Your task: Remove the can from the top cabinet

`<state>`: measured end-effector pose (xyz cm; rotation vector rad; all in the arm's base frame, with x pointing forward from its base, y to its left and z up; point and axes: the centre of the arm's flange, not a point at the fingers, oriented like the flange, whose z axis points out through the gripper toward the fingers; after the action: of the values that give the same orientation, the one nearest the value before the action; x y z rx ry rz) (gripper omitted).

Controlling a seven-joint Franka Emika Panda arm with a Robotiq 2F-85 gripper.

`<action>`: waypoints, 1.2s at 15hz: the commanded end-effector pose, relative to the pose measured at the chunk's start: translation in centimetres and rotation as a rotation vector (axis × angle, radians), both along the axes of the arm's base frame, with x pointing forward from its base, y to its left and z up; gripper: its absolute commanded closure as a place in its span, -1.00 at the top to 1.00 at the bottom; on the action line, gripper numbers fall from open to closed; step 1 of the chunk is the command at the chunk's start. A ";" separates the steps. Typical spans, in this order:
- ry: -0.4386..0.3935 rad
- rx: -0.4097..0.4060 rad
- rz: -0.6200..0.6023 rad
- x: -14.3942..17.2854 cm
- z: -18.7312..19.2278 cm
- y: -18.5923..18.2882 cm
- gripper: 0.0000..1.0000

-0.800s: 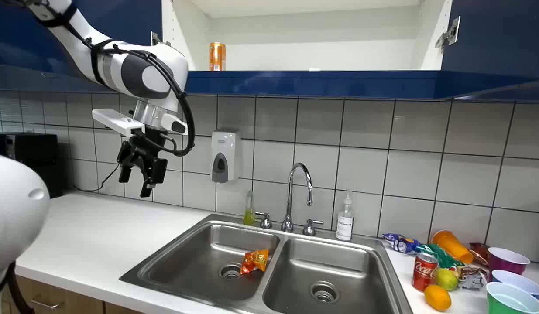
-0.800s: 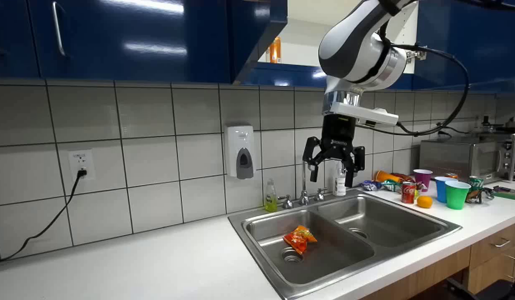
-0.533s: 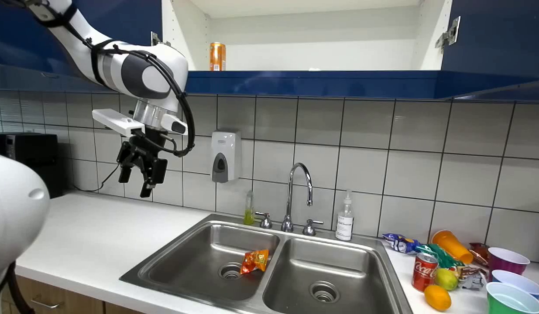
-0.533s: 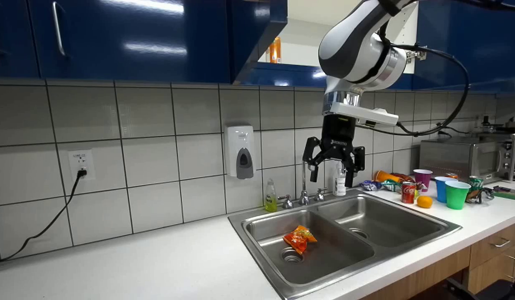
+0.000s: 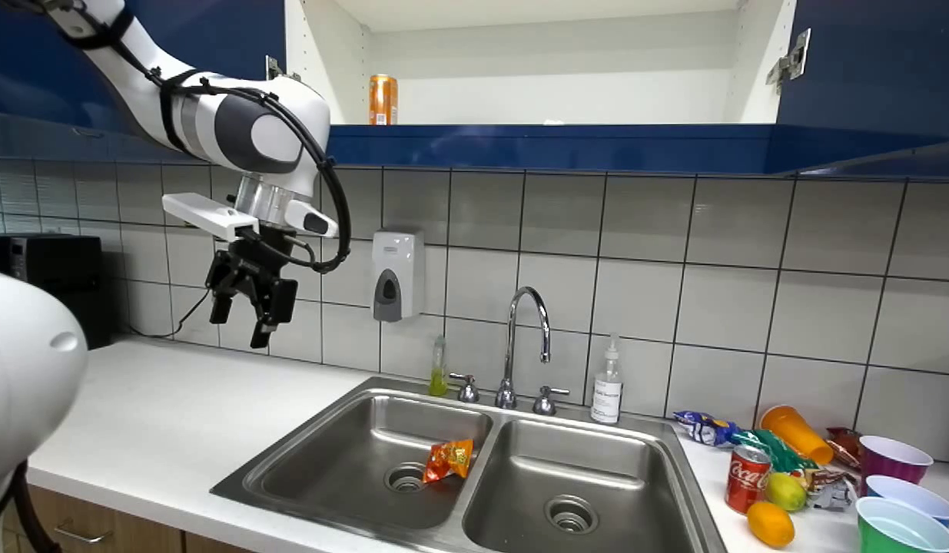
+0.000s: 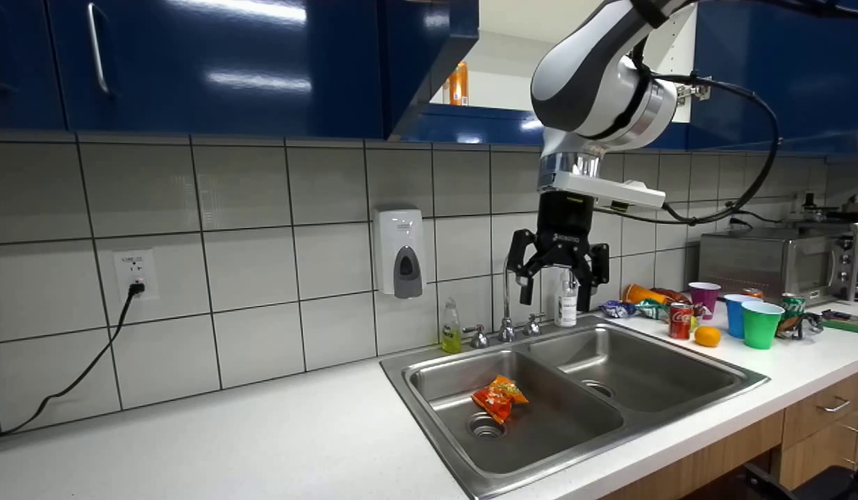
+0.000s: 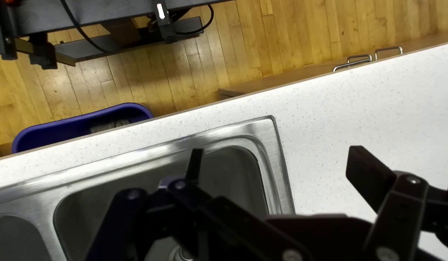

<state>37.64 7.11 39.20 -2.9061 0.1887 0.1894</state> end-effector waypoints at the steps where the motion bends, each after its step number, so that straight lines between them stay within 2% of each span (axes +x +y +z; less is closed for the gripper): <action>1: -0.026 -0.028 0.029 -0.5 1.8 -0.6 1.00; 6: -0.045 -0.058 0.065 -0.9 3.4 -0.7 1.00; 18: -0.022 -0.112 0.124 -1.9 7.3 -1.1 1.00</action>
<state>36.05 6.54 44.60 -3.0083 0.0583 0.1679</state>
